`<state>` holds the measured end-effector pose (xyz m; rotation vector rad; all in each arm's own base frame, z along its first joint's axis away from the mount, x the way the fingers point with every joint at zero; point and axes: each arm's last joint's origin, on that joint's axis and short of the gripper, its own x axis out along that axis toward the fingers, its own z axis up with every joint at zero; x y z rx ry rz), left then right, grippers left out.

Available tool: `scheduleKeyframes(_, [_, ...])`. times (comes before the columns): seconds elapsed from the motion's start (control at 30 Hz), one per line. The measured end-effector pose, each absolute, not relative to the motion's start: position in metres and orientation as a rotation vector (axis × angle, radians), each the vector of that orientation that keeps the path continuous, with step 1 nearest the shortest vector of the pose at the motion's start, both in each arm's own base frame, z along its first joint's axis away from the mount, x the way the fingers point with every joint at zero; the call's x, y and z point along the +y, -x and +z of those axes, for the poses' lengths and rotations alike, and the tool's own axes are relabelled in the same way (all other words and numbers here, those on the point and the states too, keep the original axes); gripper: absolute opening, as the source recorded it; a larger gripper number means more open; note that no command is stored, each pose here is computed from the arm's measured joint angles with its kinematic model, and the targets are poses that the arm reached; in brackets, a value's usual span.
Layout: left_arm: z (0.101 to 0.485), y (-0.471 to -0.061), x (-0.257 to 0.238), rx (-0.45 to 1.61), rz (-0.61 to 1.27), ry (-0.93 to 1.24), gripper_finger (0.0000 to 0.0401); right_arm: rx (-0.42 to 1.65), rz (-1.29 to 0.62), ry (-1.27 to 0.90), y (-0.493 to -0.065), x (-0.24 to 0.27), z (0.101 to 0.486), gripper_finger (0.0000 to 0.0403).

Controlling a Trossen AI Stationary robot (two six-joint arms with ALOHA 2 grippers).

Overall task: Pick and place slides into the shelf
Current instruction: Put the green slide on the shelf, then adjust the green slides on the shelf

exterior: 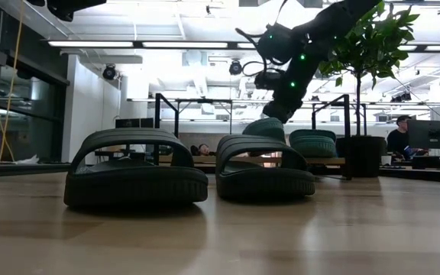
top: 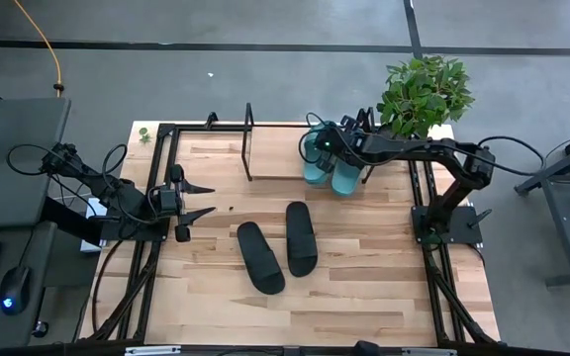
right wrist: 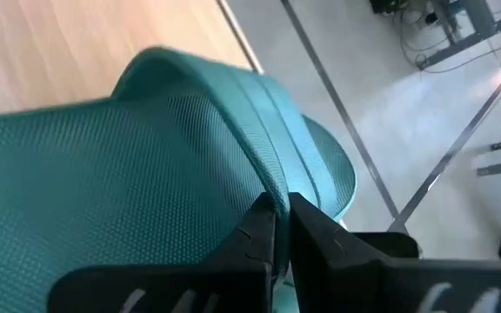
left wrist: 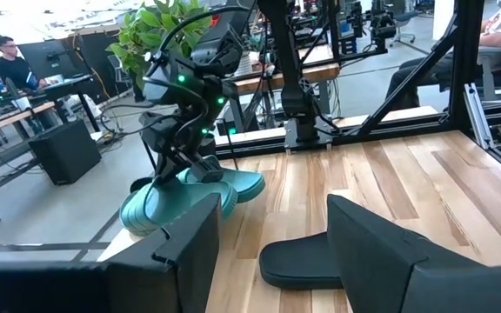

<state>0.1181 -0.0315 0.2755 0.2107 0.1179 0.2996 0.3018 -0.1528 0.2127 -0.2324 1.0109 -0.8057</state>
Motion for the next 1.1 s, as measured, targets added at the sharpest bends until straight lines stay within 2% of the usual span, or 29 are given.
scheduleKeyframes(0.2, [0.276,-0.118,-0.032,0.118,0.3,-0.211,0.0193,1.035,-0.804,0.226,-0.303,-0.154,0.206,0.0])
scheduleKeyframes(0.3, [0.275,-0.118,-0.032,0.118,0.3,-0.211,0.0193,1.041,-0.797,0.215,-0.302,-0.154,0.205,0.0013])
scheduleKeyframes(0.6, [0.276,-0.118,-0.032,0.118,0.3,-0.211,0.0193,1.043,-0.831,0.224,-0.302,-0.154,0.205,0.0139])
scheduleKeyframes(0.77, [0.276,-0.118,-0.032,0.118,0.299,-0.211,0.0193,1.04,-0.829,0.227,-0.303,-0.152,0.206,0.0188])
scheduleKeyframes(0.9, [0.276,-0.118,-0.032,0.118,0.3,-0.211,0.0193,1.026,-0.846,0.249,-0.305,-0.147,0.209,0.02])
scheduleKeyframes(1.1, [0.276,-0.118,-0.032,0.118,0.299,-0.211,0.0193,0.98,-0.826,0.235,-0.316,-0.13,0.224,0.0196])
